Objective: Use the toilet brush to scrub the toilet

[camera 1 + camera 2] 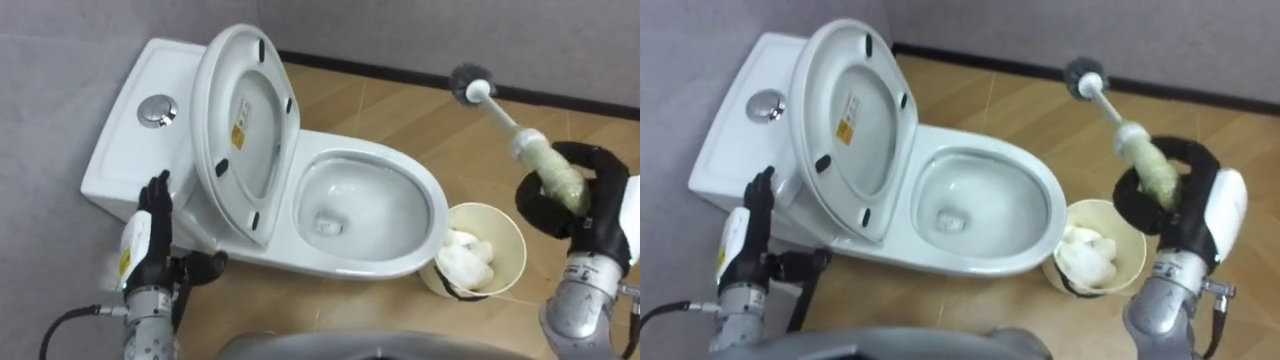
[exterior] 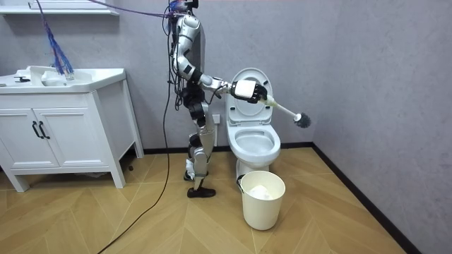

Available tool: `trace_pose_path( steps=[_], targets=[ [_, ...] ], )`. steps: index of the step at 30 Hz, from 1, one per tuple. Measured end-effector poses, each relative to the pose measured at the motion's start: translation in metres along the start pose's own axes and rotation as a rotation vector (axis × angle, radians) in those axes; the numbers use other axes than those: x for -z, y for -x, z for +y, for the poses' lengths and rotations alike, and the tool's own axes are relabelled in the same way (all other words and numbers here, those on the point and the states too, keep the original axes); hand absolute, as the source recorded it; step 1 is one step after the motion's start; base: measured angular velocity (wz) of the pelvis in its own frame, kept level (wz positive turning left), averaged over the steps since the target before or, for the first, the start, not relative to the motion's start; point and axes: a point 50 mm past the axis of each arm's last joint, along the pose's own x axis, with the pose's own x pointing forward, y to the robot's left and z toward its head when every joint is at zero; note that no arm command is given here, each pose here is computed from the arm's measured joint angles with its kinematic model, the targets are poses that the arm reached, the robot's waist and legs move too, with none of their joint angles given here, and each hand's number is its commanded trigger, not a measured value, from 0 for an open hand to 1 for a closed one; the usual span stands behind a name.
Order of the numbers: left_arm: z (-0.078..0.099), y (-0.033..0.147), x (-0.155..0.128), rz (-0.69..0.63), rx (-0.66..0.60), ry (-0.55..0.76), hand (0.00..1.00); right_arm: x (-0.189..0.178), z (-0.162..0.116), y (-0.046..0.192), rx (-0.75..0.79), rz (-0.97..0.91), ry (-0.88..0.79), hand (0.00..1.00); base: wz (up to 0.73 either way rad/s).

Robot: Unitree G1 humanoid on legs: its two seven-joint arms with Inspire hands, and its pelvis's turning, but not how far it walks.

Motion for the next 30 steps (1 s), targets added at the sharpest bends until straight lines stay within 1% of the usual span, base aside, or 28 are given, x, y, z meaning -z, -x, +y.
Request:
trace_pose_path(
  steps=[2,6,11,15,18,20,21,22,23,24,25,26,27,30],
  targets=[
    [0.0,0.0,-0.001,0.018,-0.012,0.087,0.0,0.006,-0.002,0.003,0.052,0.038,-0.033,1.0,0.02],
    [0.001,0.001,0.001,0.037,-0.028,0.22,0.0,0.018,-0.005,0.009,0.075,0.086,-0.046,1.0,-0.02],
    [0.006,0.0,0.003,0.041,-0.019,0.312,0.0,0.046,-0.004,0.018,0.071,0.219,-0.006,1.0,0.0],
    [0.008,-0.001,0.005,0.056,-0.011,0.382,0.0,0.059,-0.004,0.026,0.072,0.299,0.006,1.0,-0.03],
    [0.012,-0.001,0.007,0.072,-0.035,0.489,0.0,0.062,0.002,0.027,0.079,0.336,-0.004,1.0,-0.05],
    [0.018,-0.002,0.014,0.101,-0.09,0.612,0.0,0.063,0.004,0.028,0.078,0.349,-0.006,1.0,0.0],
    [0.021,-0.002,0.016,0.112,-0.108,0.638,0.0,0.063,0.004,0.028,0.078,0.351,-0.007,1.0,0.0],
    [0.026,-0.001,0.026,0.153,-0.15,0.689,0.0,0.063,0.004,0.028,0.083,0.36,-0.014,1.0,0.0],
    [0.026,0.004,0.042,0.255,-0.181,0.731,0.0,0.064,0.004,0.028,0.086,0.367,-0.021,1.0,0.0],
    [0.024,0.008,0.051,0.314,-0.192,0.755,0.0,0.064,0.004,0.028,0.087,0.371,-0.021,1.0,0.0],
    [0.019,0.019,0.069,0.446,-0.218,0.804,0.0,0.068,0.005,0.028,0.09,0.387,-0.01,1.0,0.06],
    [0.015,0.03,0.08,0.54,-0.229,0.837,0.0,0.074,0.006,0.031,0.088,0.417,0.009,1.0,0.14],
    [0.014,0.039,0.088,0.599,-0.246,0.868,0.0,0.081,0.006,0.036,0.081,0.453,0.033,1.0,0.19],
    [0.013,0.045,0.094,0.653,-0.278,0.897,0.0,0.092,0.006,0.043,0.068,0.512,0.073,1.0,0.19]
  ],
)
